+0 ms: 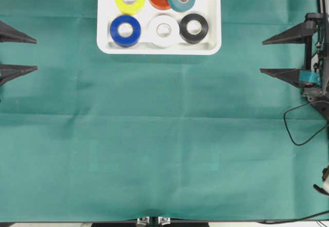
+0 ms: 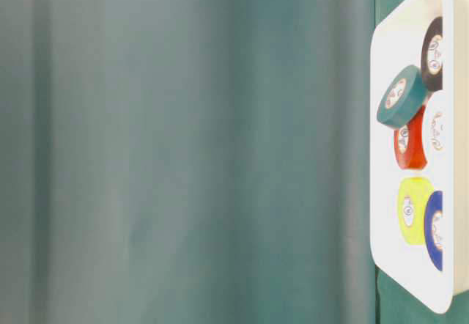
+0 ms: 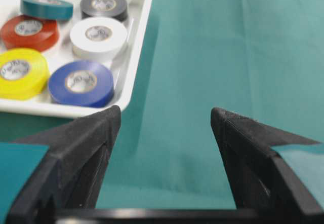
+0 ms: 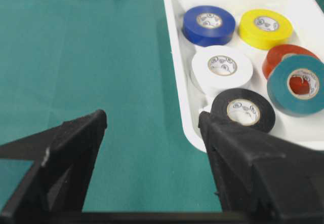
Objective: Put the tape alternately from left to right into the white case.
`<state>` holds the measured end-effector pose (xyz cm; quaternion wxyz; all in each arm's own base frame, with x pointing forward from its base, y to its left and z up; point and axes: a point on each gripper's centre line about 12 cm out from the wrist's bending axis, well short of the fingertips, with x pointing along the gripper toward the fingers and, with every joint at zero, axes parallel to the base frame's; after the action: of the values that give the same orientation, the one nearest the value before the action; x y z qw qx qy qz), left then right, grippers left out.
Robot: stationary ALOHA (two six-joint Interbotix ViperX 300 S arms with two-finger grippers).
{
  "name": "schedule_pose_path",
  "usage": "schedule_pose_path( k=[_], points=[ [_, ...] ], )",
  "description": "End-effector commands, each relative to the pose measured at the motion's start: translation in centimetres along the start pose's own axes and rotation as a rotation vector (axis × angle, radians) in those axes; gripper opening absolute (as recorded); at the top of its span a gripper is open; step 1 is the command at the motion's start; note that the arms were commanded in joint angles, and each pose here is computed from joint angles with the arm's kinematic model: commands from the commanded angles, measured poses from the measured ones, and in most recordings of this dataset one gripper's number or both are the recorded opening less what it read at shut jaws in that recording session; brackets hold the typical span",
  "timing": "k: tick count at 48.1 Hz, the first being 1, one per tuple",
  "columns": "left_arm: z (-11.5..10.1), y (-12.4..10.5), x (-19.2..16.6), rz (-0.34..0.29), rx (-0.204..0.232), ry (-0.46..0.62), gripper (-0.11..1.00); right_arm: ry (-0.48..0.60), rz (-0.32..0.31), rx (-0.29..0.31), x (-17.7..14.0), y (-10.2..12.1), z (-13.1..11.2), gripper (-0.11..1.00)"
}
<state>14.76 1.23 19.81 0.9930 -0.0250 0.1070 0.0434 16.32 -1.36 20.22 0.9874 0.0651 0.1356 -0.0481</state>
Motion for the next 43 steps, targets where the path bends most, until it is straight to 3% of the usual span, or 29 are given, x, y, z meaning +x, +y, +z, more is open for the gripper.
schedule_pose_path(
  k=[1,43],
  points=[
    [0.0,0.1,0.1,0.005,0.002,-0.002,0.93,-0.001,0.001,0.005,0.0,0.0,0.0,0.81],
    [-1.4,0.1,0.0,0.006,0.010,0.032,0.93,0.028,-0.003,0.004,0.0,-0.1,-1.2,0.81]
  ],
)
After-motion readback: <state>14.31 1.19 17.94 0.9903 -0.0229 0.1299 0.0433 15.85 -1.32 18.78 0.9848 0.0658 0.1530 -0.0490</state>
